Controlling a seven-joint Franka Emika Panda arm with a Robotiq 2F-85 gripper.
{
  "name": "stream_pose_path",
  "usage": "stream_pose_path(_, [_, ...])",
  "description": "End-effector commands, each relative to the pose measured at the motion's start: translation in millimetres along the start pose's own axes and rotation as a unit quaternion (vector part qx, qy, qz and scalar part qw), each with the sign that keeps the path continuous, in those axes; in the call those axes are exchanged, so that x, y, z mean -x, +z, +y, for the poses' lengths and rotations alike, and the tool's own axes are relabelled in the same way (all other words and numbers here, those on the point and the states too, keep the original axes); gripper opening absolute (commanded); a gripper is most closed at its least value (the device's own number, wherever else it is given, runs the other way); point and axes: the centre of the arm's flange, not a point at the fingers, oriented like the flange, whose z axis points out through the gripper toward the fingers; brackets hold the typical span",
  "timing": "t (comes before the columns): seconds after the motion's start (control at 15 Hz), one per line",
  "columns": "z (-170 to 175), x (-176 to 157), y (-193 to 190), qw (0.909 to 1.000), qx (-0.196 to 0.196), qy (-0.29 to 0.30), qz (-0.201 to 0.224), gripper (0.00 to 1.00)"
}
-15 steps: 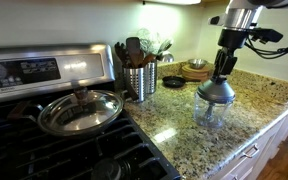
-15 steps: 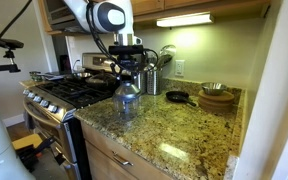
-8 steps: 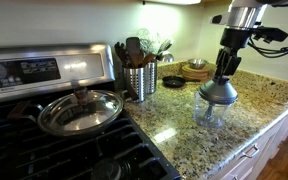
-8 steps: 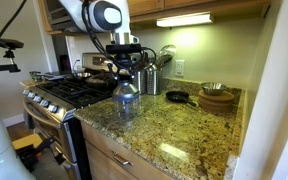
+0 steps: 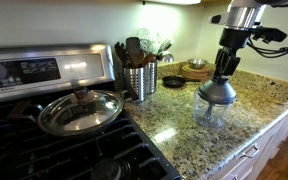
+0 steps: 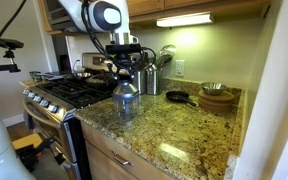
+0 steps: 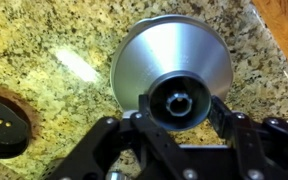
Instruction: Put the grey lid on the mincer
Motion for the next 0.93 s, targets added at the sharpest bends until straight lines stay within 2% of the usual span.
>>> stream_pose_path(0.0, [-0.3,-1.8,-0.6,0.9999,0.004,-0.010,0.006,0.35])
stream_pose_path(0.87, [7.3,-15.6,9.3,0.9997,0.006,-0.019,0.017,0.35])
